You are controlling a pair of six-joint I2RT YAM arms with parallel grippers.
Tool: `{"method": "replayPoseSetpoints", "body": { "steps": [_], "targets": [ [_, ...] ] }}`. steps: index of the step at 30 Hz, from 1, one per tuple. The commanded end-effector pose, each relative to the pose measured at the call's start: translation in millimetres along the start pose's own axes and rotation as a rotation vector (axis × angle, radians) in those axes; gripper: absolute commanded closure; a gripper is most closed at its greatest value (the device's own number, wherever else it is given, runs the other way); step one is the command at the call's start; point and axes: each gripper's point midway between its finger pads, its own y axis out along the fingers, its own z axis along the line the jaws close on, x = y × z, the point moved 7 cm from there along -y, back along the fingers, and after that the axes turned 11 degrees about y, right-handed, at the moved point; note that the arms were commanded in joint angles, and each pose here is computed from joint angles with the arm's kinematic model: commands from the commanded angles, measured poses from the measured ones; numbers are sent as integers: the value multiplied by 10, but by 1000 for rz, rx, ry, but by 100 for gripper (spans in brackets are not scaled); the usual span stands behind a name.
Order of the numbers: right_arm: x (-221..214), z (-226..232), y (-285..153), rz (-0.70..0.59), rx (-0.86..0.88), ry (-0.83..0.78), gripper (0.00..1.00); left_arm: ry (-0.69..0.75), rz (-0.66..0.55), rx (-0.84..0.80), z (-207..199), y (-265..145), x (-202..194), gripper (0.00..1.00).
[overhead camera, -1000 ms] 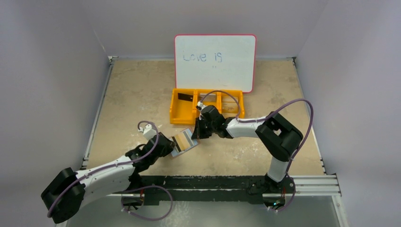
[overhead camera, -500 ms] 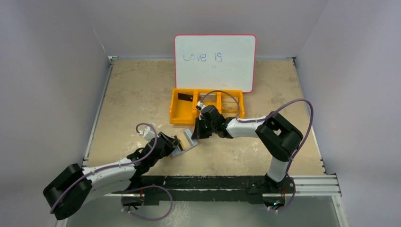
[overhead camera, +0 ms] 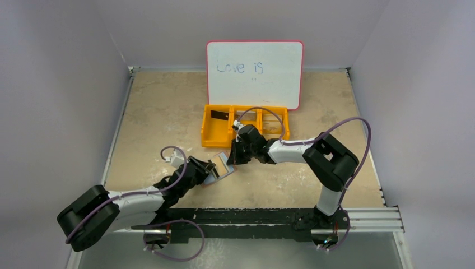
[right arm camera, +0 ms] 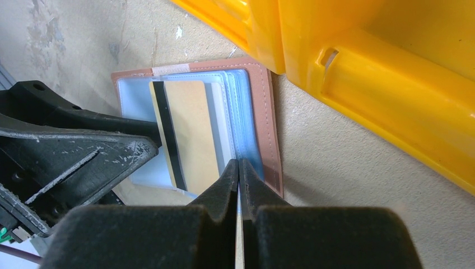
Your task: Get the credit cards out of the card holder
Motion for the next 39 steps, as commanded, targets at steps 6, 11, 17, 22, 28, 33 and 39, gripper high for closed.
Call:
{"method": "replayPoseSetpoints", "body": {
  "steps": [6,11,17,22,28,33,39],
  "targets": [
    [-27,-264,80,-5,-134,-24,100,64,65,196,386,28,-142,61],
    [-43,-278,86,1,-143,-26,100,59,108,188,367,95,-218,68],
    [-56,-276,93,6,-138,-27,100,48,104,173,361,126,-231,75],
    [-75,-276,93,9,-139,-29,100,67,99,138,245,201,-222,85],
    [-99,-311,78,13,-156,-19,100,62,86,147,291,166,-206,100],
    [-122,-322,47,17,-170,4,100,84,51,190,365,71,-134,100],
    [-115,-338,76,19,-181,-5,100,129,44,243,485,-76,-81,100]
  ]
}}
